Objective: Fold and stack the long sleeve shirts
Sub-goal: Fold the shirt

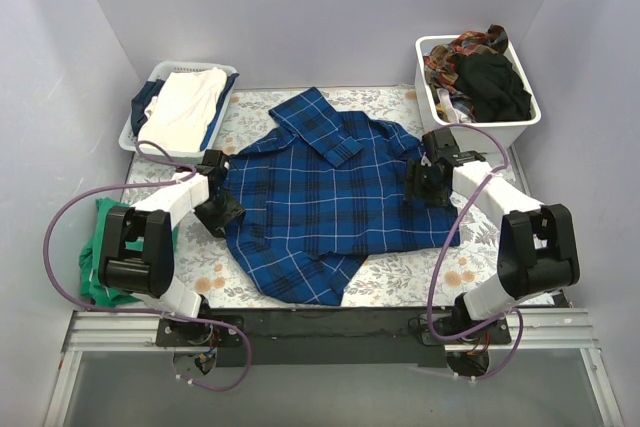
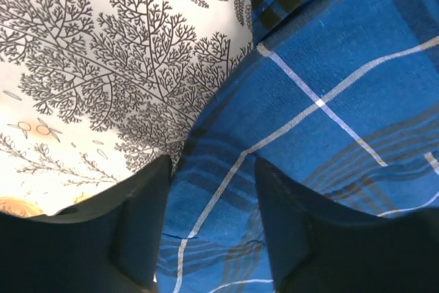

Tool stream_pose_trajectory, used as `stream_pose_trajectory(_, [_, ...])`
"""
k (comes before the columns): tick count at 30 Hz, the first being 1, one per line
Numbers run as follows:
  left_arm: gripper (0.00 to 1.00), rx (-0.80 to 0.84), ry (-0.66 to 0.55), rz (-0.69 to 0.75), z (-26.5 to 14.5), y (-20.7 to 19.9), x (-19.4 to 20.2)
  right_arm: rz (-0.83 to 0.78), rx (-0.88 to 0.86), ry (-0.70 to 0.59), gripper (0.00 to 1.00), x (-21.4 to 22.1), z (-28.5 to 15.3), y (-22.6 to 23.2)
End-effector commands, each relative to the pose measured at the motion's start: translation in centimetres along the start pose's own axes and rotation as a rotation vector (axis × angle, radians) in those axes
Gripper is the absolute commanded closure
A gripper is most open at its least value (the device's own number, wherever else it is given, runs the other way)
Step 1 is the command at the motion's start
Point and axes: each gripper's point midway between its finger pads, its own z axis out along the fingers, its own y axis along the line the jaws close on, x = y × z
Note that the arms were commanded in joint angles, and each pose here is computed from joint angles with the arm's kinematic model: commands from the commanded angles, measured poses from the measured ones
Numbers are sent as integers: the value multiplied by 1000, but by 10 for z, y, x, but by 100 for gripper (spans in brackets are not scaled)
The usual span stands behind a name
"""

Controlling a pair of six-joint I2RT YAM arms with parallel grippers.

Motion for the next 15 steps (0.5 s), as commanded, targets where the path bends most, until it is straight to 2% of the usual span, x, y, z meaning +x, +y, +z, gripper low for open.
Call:
stream_pose_trajectory(1, [55,-17,1,-9,11,4,3,44,0,-46,33,-6,-15,-7])
stream_pose_trajectory(4, [55,-34,-13,-7,16,5,0,81,10,-56,33,-7,-20,-18])
stream_pose_trajectory(7, [61,-50,-16,-3,18,5,-3,112,42,-57,32,-5,-23,-31])
stream_pose_trajectory(9, [74,-54,-24,0,15,6,-5,131,69,-58,32,-4,-25,-39])
stream_pose_trajectory(11, [81,-70,-39,4,11,10,-7,168,105,-45,31,0,-28,-49])
stream_pose_trajectory(12, [89,-70,-51,3,8,11,-9,178,129,-39,30,4,-28,-55])
stream_pose_trajectory(15, [99,-98,-81,1,1,17,-17,226,171,-12,29,18,-32,-69])
